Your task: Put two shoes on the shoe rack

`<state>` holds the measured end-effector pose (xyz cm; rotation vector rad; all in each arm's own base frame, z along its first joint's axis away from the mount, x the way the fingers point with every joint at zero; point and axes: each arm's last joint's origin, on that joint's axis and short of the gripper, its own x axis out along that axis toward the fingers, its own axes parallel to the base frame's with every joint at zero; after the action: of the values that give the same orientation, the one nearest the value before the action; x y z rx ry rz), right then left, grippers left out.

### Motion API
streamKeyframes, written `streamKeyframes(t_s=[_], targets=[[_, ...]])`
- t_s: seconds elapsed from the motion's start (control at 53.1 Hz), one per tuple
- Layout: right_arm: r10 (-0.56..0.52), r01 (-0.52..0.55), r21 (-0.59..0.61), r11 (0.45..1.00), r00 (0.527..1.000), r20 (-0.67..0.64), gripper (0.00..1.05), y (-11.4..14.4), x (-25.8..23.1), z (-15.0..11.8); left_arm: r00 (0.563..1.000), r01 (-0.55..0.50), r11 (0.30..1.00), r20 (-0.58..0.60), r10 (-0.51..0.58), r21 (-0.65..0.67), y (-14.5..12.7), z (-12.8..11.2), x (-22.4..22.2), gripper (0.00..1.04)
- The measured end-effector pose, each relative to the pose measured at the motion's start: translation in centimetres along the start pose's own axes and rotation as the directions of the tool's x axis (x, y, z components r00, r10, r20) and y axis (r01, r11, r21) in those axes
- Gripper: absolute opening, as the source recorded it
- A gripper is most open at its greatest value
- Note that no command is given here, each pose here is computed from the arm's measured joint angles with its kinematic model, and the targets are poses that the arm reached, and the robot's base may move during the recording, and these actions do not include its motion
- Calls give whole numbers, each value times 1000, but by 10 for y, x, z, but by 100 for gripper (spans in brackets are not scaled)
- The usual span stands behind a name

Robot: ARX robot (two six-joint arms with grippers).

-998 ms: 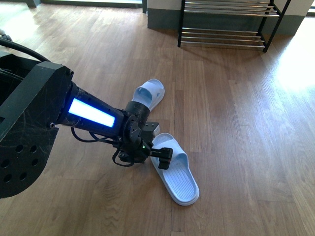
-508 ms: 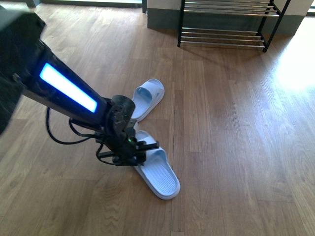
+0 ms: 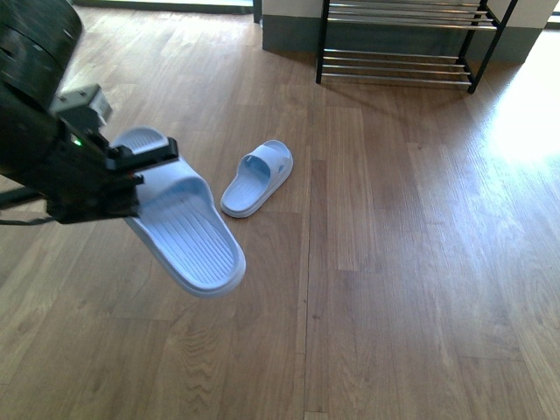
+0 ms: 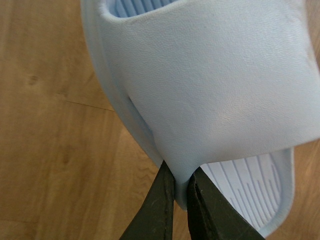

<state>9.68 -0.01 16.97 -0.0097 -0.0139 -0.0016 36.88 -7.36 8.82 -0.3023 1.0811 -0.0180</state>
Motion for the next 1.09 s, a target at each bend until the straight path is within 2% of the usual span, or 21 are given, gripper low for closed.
streamKeyframes(t_s=[0.188, 0.301, 0.377, 0.471, 0.508, 0.603, 0.734, 0.828, 1.092], targets=[[0, 0, 0, 1000, 1000, 0, 96, 0, 0, 0, 990, -50, 997, 136, 42, 54, -12, -6, -71, 3], [0, 0, 0, 1000, 1000, 0, 96, 0, 0, 0, 973, -102, 989, 218, 77, 108, -24, -24, -115, 3], [0, 0, 0, 1000, 1000, 0, 96, 0, 0, 0, 946, -155, 981, 304, 115, 113, -24, -35, -142, 3], [0, 0, 0, 1000, 1000, 0, 96, 0, 0, 0, 879, -237, 969, 439, 184, 70, -16, -47, -175, 3], [0, 0, 0, 1000, 1000, 0, 96, 0, 0, 0, 837, -276, 960, 502, 218, 43, -13, -54, -188, 3], [0, 0, 0, 1000, 1000, 0, 96, 0, 0, 0, 763, -322, 947, 596, 251, 13, -9, -74, -209, 3], [0, 0, 0, 1000, 1000, 0, 96, 0, 0, 0, 703, -337, 941, 667, 247, 7, -11, -93, -221, 3], [0, 0, 0, 1000, 1000, 0, 96, 0, 0, 0, 626, -362, 932, 741, 242, 2, -15, -108, -225, 3], [0, 0, 0, 1000, 1000, 0, 96, 0, 0, 0, 618, -372, 928, 753, 228, 24, -16, -113, -226, 3]])
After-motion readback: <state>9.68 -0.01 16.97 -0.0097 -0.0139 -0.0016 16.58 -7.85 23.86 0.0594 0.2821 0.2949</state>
